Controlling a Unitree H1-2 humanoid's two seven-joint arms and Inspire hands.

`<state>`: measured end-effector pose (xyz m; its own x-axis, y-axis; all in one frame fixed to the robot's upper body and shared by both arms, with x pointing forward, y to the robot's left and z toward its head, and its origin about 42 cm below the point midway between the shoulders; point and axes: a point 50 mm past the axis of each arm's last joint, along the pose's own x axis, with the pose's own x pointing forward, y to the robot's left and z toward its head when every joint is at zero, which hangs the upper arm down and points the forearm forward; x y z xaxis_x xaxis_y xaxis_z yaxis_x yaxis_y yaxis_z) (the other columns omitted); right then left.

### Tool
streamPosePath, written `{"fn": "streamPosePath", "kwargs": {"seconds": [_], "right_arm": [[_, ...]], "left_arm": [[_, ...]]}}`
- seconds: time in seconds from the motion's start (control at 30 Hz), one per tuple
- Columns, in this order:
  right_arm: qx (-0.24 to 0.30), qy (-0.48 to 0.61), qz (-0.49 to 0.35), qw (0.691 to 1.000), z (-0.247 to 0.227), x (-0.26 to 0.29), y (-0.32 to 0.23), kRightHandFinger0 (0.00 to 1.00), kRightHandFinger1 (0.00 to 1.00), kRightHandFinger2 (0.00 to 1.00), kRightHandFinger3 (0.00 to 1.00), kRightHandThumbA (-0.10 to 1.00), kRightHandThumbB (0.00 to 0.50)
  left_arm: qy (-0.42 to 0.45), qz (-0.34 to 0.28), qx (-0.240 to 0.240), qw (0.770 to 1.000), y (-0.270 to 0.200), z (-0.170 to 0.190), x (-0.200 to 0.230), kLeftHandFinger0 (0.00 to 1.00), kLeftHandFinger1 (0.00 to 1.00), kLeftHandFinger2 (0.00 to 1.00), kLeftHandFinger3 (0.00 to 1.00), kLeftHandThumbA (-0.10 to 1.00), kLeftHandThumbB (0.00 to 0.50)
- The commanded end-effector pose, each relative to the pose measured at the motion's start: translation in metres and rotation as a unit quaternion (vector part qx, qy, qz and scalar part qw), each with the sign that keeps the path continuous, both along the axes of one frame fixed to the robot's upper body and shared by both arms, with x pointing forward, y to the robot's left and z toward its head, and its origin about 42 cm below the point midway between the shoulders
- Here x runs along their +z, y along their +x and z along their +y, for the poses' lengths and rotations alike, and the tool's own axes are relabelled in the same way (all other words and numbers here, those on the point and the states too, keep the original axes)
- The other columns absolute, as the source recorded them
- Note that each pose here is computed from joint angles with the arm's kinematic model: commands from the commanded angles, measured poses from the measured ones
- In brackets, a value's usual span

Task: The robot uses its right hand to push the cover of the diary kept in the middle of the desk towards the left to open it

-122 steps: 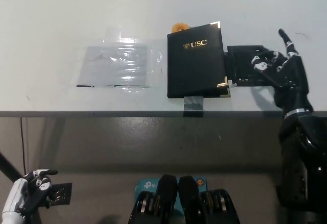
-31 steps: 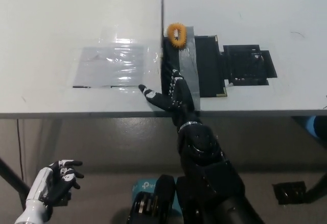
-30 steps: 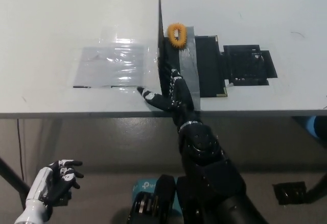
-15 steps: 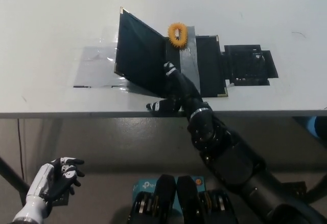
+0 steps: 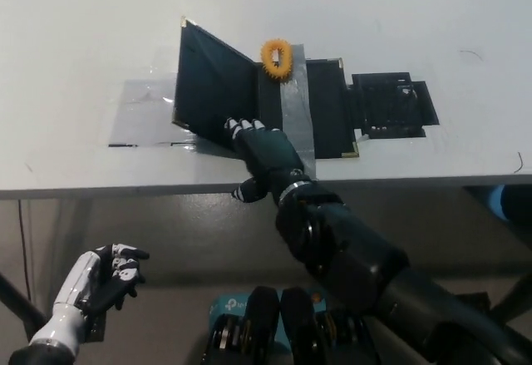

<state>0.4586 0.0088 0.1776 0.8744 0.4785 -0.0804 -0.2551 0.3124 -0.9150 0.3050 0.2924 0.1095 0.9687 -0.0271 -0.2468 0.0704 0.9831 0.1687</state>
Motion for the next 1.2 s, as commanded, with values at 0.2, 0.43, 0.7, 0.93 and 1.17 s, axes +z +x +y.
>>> {"fn": "streamPosePath", "kwargs": {"seconds": [0.2, 0.43, 0.7, 0.93, 1.17], "right_arm": [[0.049, 0.014, 0.073, 0.996, 0.007, 0.005, -0.01, 1.0, 1.0, 1.0, 1.0, 1.0, 0.341], [0.013, 0.174, 0.08, 0.981, -0.05, 0.065, 0.007, 1.0, 1.0, 1.0, 1.0, 1.0, 0.239], [-0.046, 0.477, 0.161, 0.862, -0.093, 0.13, 0.012, 1.0, 1.0, 1.0, 1.0, 1.0, 0.202], [-0.041, 0.699, 0.204, 0.684, -0.125, 0.166, 0.015, 1.0, 1.0, 1.0, 1.0, 1.0, 0.168], [-0.045, 0.77, 0.219, 0.598, -0.16, 0.168, 0.004, 1.0, 1.0, 1.0, 1.0, 1.0, 0.188]], "left_arm": [[0.001, -0.008, -0.003, 1.0, -0.005, 0.004, 0.007, 0.19, 0.25, 0.29, 0.43, 0.17, 0.41], [0.001, -0.008, 0.017, 1.0, -0.015, 0.01, -0.002, 0.2, 0.27, 0.31, 0.43, 0.18, 0.403], [-0.016, 0.009, 0.039, 0.999, -0.028, 0.013, -0.011, 0.22, 0.31, 0.37, 0.54, 0.17, 0.379], [-0.021, 0.015, 0.05, 0.998, -0.036, 0.015, -0.017, 0.19, 0.29, 0.36, 0.51, 0.14, 0.376], [-0.021, 0.007, 0.051, 0.998, -0.035, 0.018, -0.016, 0.16, 0.27, 0.36, 0.51, 0.15, 0.358]]}}
